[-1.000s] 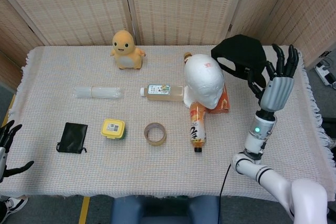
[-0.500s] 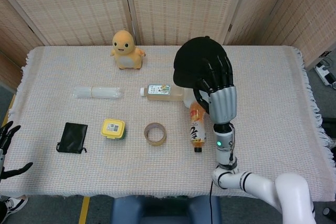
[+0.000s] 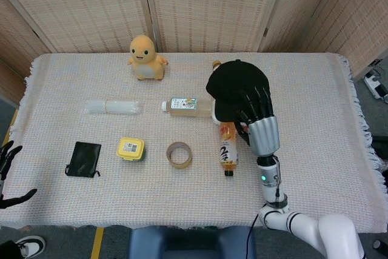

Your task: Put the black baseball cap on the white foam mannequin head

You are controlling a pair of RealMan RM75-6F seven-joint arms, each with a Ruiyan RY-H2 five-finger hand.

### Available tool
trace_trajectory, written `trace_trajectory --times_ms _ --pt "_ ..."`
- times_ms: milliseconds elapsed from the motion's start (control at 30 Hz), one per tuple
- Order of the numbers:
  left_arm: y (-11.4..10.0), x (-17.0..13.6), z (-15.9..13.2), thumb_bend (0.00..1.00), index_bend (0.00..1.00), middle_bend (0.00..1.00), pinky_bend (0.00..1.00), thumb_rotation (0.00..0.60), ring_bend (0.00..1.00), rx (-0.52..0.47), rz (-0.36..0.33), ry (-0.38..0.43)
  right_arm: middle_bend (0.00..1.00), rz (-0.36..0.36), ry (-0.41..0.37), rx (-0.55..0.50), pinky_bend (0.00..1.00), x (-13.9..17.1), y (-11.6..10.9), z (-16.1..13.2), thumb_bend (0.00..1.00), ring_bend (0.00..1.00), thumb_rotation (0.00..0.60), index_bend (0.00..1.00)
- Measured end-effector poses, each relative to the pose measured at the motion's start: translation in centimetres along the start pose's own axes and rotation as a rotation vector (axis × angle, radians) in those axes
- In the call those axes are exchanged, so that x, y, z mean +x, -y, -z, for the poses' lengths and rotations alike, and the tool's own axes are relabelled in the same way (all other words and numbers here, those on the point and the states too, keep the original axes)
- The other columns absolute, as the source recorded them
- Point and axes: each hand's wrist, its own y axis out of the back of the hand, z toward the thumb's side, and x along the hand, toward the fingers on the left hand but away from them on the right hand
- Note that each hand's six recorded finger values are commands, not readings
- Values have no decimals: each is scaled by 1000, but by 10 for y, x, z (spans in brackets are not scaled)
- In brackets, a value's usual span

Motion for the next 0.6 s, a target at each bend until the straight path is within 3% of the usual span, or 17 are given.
trace_trajectory --times_ms 67,133,200,233,600 --pt "1 0 0 132 116 0 59 600 0 0 2 0 149 -22 20 -1 0 4 5 8 281 0 600 716" --pt "1 1 0 132 111 0 59 600 0 2 2 -1 64 -48 41 1 0 9 10 16 229 0 600 348" --pt "1 1 1 131 109 0 58 600 0 3 1 -4 11 -59 50 10 0 12 10 21 209 0 600 100" --pt "1 2 1 131 109 0 58 600 0 3 0 -5 1 -59 51 15 0 13 8 24 202 0 600 27" --pt "4 1 -2 131 109 0 59 600 0 14 3 1 0 -66 69 8 0 44 -31 58 170 0 600 0"
